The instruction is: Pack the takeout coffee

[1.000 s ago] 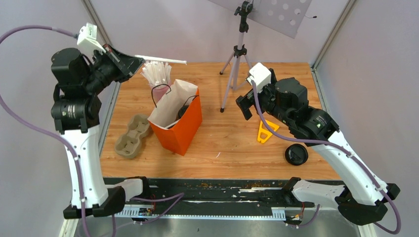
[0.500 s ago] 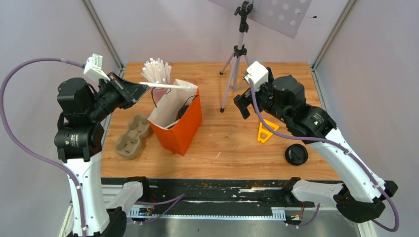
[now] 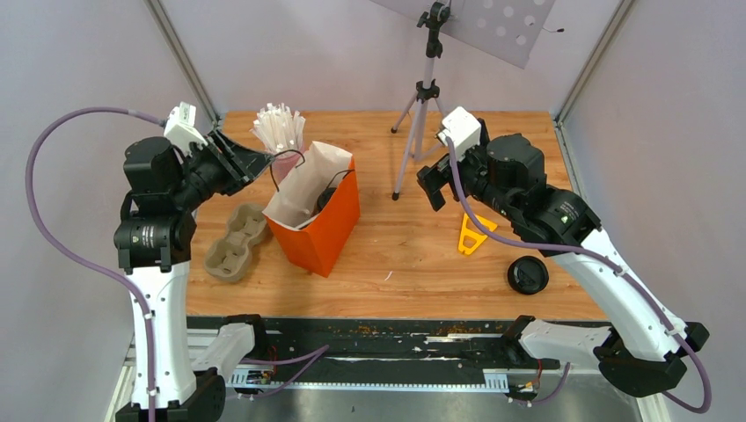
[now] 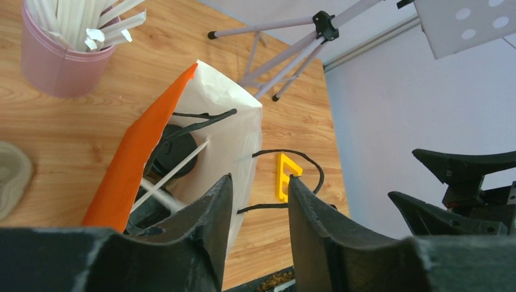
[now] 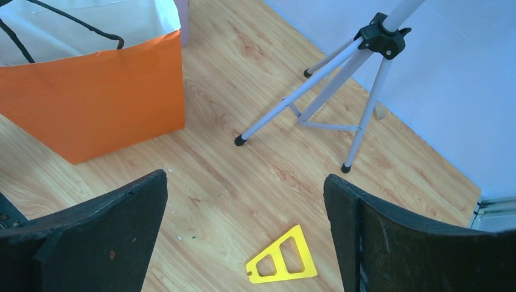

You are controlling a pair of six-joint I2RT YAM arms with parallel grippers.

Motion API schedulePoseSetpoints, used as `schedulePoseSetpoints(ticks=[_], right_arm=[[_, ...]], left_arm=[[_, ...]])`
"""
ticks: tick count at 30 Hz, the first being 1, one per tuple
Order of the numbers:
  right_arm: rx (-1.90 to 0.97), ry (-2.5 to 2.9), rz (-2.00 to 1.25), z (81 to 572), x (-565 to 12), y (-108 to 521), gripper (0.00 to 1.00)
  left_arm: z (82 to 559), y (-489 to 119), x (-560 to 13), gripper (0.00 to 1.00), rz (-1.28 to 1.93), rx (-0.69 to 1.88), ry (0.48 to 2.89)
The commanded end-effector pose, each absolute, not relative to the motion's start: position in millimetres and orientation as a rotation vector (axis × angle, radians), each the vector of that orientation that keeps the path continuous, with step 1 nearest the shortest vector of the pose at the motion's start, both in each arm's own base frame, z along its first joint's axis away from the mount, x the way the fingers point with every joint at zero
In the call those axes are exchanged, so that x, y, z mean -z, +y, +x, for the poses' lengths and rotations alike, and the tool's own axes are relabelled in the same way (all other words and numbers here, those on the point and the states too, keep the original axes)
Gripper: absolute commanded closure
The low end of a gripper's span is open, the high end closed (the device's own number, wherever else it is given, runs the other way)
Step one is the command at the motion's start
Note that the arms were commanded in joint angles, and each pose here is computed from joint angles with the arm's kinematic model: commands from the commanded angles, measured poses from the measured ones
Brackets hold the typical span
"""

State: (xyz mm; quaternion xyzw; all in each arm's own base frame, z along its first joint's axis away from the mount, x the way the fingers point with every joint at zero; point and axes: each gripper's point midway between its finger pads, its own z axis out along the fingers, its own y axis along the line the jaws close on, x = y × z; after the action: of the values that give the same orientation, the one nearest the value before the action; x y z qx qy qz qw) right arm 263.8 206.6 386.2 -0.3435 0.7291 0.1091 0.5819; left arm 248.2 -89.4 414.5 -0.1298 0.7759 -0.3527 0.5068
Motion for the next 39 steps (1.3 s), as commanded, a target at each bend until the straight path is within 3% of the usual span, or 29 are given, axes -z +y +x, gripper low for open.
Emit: schedulePoseSetpoints(ticks=[1,4,5,6,16,26,39], right_arm=[[-0.269,1.716,-0.681,265.7,-401.0,199.5,0.0],[-0.279,1.77,-0.654,265.9,-391.0,200.2,0.0],[-0.276,1.786,-0.627,267.6,-389.8,199.0,0.0],[-0.269,1.806,-0.586,270.0,-389.4,196.5,0.0],[-0.15,1.95,-0.229,286.8,-387.7,169.2,0.0],[-0.345,1.743,-0.111,271.1,-458.5,163.1,0.0],[-0.579,1.764,0.042,231.7,-442.4,153.7,0.0]], left_arm=[[241.8,-87.7,-436.5,0.51,-0.223,0.797,1.821],[240.5,-86.3,-439.2,0.35,-0.195,0.771,1.831],[239.7,-86.3,-441.3,0.03,-0.182,0.765,1.83],[239.7,-86.3,-443.1,0.01,-0.168,0.758,1.831],[224.8,-81.2,-461.2,0.0,-0.053,0.657,1.802],[193.0,-71.7,-469.1,0.0,0.054,0.513,1.692],[167.9,-74.8,-435.3,0.0,0.07,0.518,1.717]])
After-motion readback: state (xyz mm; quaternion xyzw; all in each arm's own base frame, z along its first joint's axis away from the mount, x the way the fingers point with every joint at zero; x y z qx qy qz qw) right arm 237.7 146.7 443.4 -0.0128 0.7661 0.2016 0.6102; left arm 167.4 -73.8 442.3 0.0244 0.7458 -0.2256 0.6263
